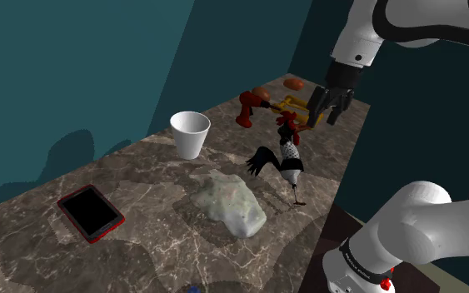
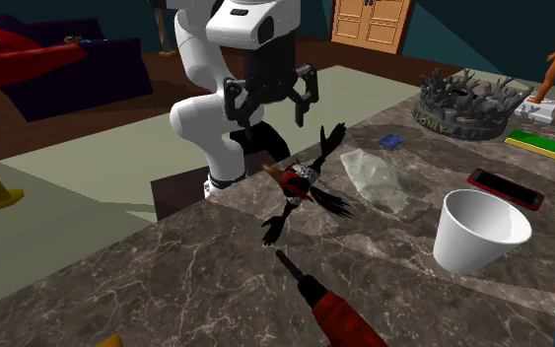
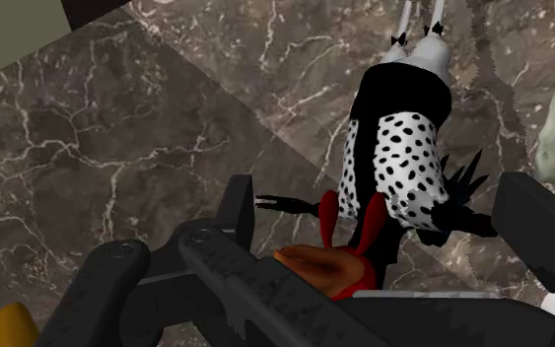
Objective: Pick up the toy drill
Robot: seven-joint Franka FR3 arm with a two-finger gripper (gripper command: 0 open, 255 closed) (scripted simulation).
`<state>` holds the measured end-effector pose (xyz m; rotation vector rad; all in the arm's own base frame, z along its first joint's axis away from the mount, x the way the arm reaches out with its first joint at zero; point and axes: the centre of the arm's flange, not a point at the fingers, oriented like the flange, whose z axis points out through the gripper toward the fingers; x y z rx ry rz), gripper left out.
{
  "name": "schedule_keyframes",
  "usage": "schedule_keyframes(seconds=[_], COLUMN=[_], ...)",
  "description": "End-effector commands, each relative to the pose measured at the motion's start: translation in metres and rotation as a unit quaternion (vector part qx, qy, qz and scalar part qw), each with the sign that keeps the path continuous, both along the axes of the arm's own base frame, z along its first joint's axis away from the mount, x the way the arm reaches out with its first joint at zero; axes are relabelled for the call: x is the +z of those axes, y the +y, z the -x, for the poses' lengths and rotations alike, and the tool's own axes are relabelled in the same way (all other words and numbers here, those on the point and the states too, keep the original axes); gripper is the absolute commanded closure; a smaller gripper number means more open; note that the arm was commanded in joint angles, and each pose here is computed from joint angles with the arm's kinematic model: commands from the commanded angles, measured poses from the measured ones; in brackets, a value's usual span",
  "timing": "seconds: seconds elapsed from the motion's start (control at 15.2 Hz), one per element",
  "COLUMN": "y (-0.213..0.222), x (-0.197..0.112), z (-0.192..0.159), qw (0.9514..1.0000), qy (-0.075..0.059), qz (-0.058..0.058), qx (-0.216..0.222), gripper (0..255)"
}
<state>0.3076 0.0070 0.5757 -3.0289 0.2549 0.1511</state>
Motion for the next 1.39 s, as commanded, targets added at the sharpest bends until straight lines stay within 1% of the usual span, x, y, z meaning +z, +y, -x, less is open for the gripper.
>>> schedule_keyframes(seconds=[0.0,0.33,0.66,0.99,1.32], y=[0.000,-0.023,-0.042,-0.058,-0.071], x=[0.000,-0.013,-0.024,-0.032,-0.039], z=[0.000,-0.056,-0.113,-0.171,-0.231], qw=[1.0000,0.9994,0.9975,0.9944,0.9900], qy=[0.000,-0.020,-0.040,-0.060,-0.080], qz=[0.000,-0.005,-0.009,-0.014,-0.018], qx=[0.000,0.029,0.058,0.086,0.115], gripper=[0,0,0,0,0])
